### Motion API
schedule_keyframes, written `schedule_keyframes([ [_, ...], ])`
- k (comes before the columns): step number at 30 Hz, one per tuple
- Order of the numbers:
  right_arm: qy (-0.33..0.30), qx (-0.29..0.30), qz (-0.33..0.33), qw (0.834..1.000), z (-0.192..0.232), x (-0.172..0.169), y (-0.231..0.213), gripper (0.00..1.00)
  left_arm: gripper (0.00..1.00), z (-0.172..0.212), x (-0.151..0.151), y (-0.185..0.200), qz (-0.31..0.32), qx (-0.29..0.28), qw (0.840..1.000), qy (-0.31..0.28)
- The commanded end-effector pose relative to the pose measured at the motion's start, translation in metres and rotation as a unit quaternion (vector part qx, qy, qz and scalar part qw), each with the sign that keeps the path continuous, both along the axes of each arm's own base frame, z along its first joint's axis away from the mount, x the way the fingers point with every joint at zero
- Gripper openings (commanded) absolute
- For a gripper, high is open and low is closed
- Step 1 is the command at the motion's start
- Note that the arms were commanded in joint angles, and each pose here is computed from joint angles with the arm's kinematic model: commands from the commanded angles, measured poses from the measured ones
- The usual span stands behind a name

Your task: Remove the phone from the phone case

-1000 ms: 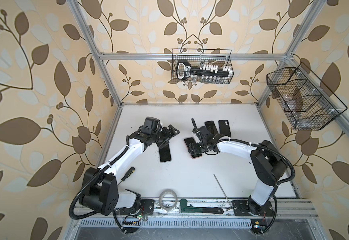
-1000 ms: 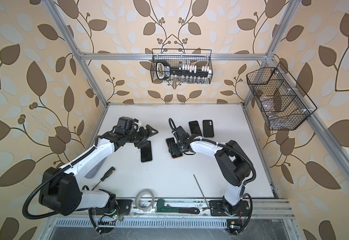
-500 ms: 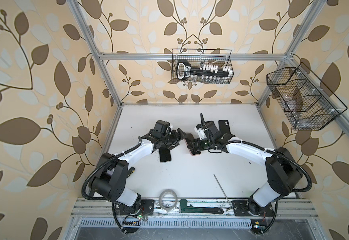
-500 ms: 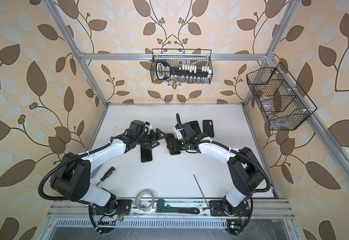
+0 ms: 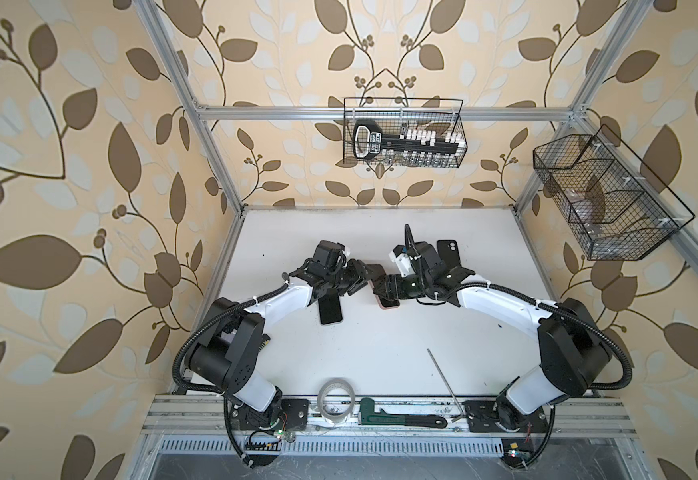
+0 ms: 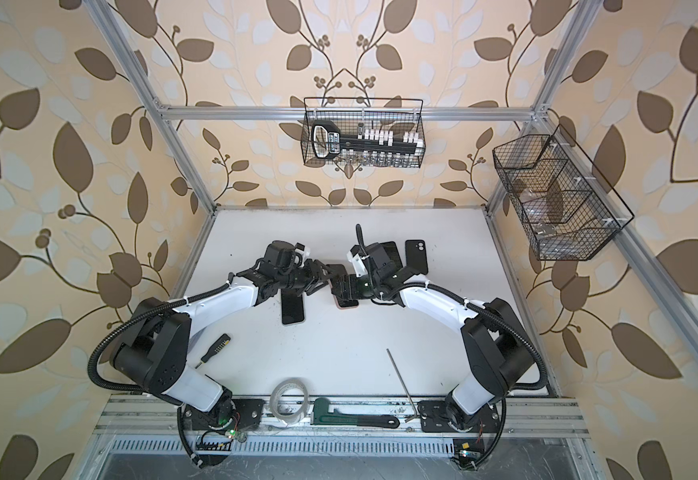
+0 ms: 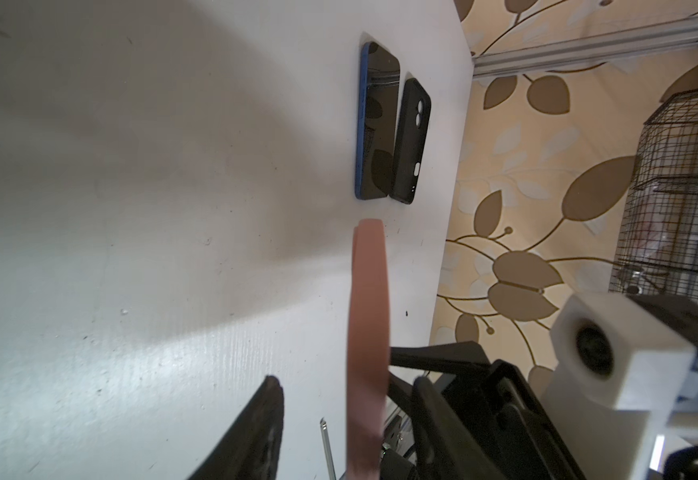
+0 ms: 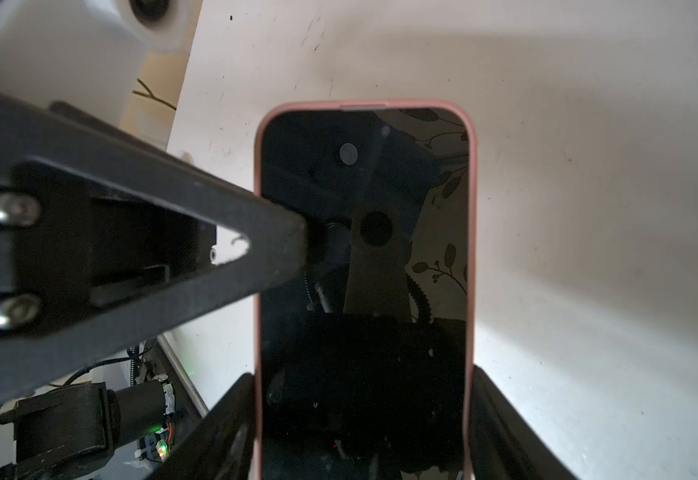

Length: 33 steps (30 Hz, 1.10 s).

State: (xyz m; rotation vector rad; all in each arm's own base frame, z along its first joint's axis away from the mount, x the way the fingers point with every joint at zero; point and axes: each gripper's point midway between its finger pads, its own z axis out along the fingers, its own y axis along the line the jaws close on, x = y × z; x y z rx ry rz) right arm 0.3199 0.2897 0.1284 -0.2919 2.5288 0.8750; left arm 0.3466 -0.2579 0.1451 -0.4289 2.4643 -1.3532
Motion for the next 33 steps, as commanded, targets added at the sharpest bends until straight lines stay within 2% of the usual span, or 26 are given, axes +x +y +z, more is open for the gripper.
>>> schedule_keyframes([
  [1, -0.019, 0.029, 0.007, 0.999, 0.016, 0.001, 0.006, 0.65, 0.42, 0.01, 0.001, -0.01, -0.016, -0.016, 1.0, -0.018],
  [10, -0.017, 0.036, 0.012, 0.999, 0.017, -0.001, 0.01, 0.65, 0.33, 0.008, 0.004, -0.013, -0.015, -0.021, 1.0, -0.016],
  [24, -0.009, 0.038, 0.02, 0.999, 0.011, -0.005, 0.015, 0.66, 0.03, 0.012, 0.007, -0.016, -0.009, -0.031, 0.999, -0.017],
  [25, -0.009, 0.038, 0.02, 0.999, 0.011, -0.005, 0.016, 0.67, 0.0, 0.012, 0.007, -0.016, -0.008, -0.033, 0.999, -0.018],
  [33, -0.042, 0.037, 0.015, 0.998, 0.033, -0.005, 0.002, 0.84, 0.0, 0.032, 0.012, -0.016, 0.005, -0.053, 0.998, -0.042],
])
